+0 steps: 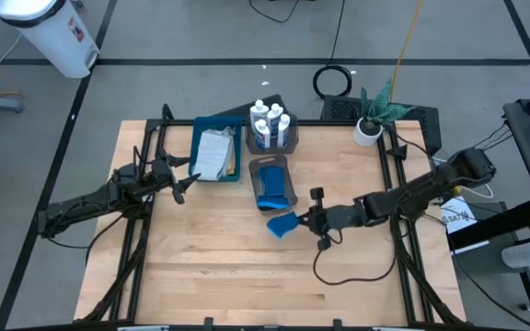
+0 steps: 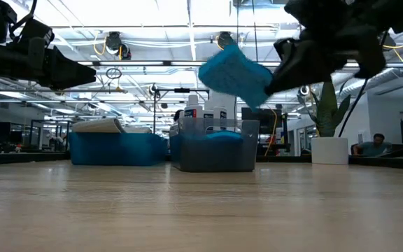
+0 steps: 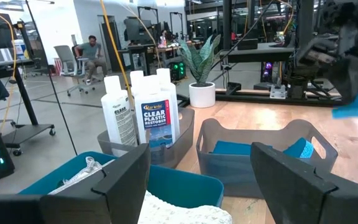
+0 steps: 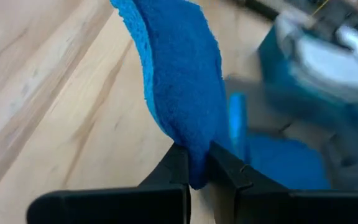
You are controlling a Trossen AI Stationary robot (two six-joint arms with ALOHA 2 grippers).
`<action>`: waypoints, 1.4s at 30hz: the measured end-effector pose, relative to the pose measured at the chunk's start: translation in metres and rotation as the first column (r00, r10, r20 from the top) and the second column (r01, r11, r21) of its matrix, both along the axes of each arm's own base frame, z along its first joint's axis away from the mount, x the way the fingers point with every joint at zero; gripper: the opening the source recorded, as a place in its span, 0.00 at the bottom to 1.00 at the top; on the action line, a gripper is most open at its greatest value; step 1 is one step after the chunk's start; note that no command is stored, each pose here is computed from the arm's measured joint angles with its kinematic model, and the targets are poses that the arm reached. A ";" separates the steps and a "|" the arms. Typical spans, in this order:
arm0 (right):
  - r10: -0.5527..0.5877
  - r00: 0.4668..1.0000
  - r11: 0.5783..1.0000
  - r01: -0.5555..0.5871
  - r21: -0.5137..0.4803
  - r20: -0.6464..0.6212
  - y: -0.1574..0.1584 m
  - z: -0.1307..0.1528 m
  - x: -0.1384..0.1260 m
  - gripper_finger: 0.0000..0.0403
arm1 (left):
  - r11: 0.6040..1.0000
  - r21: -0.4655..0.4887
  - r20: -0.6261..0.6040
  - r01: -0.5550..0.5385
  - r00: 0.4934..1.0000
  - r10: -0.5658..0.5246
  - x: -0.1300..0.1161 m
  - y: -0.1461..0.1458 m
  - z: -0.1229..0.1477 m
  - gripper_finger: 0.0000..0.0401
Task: Pick & Place Kitchen Items
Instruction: Put the blue sponge into the bottom black bin
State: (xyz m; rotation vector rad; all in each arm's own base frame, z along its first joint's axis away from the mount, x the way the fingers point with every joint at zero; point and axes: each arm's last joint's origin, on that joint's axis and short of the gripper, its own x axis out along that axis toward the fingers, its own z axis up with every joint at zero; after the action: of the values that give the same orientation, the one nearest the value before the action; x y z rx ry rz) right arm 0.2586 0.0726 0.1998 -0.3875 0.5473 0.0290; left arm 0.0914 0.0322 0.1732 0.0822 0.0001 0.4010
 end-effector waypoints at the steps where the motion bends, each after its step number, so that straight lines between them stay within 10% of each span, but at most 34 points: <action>1: -0.002 1.000 1.000 0.002 -0.005 0.025 -0.003 0.003 0.002 0.03 | 1.000 0.000 0.000 0.000 1.000 0.000 0.000 0.000 0.000 0.70; 42: -0.163 0.986 0.986 0.161 0.049 0.026 -0.122 -0.030 0.034 0.03 | 1.000 0.000 0.000 0.001 1.000 -0.001 0.000 0.000 0.000 0.70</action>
State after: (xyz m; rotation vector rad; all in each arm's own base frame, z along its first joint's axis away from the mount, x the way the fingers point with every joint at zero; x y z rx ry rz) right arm 0.2931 -0.0496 0.1694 -0.2964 0.5462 -0.1204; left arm 0.0914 0.0322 0.1733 0.0823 0.0001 0.4002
